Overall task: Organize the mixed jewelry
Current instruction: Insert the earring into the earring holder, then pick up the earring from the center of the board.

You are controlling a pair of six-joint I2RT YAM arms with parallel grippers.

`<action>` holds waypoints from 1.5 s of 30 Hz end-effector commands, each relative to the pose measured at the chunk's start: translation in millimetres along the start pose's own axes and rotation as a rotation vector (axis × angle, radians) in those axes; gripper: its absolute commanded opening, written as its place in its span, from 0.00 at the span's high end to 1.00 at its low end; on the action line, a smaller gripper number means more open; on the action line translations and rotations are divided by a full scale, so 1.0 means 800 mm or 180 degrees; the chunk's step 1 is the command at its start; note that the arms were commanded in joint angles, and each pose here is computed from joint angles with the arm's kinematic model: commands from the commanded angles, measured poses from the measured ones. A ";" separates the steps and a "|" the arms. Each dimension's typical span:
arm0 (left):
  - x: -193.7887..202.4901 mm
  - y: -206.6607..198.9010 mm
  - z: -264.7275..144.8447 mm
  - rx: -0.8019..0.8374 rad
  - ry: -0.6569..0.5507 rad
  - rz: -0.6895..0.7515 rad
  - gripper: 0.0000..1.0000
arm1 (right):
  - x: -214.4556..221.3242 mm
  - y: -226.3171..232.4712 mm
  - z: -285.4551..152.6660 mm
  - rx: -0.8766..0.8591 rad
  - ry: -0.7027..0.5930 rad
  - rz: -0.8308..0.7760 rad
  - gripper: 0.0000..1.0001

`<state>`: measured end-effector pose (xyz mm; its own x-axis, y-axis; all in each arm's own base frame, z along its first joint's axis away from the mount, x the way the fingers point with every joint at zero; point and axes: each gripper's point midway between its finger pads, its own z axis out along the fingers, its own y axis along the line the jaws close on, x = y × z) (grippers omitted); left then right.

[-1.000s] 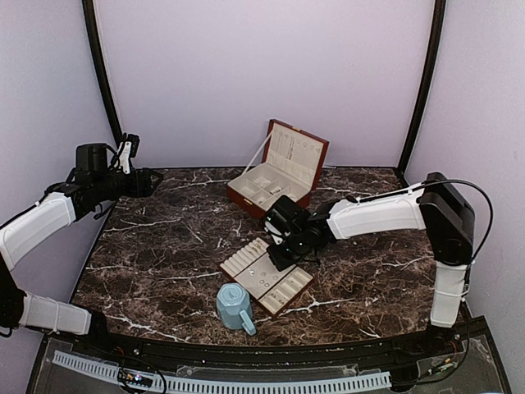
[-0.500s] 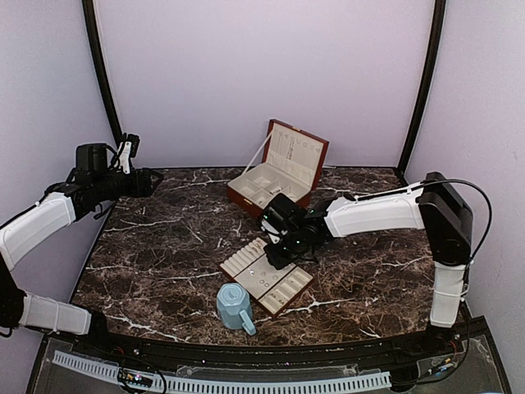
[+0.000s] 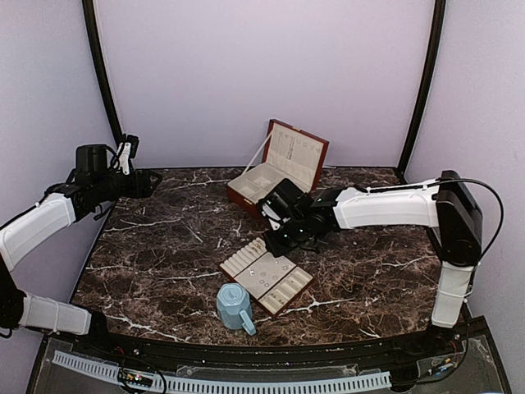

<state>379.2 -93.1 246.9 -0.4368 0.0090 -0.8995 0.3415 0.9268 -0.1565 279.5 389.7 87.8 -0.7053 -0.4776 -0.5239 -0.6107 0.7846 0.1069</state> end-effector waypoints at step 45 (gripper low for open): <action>-0.012 0.020 -0.038 -0.0427 -0.0357 0.0138 0.25 | 0.096 -0.361 -0.040 0.1396 -0.0261 0.2252 0.76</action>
<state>365.4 -69.7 259.6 -0.3567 0.0068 -0.9342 0.2429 0.9663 -0.0856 377.0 113.2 45.6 -0.8500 0.1537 -0.5038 0.1345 0.9881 0.0745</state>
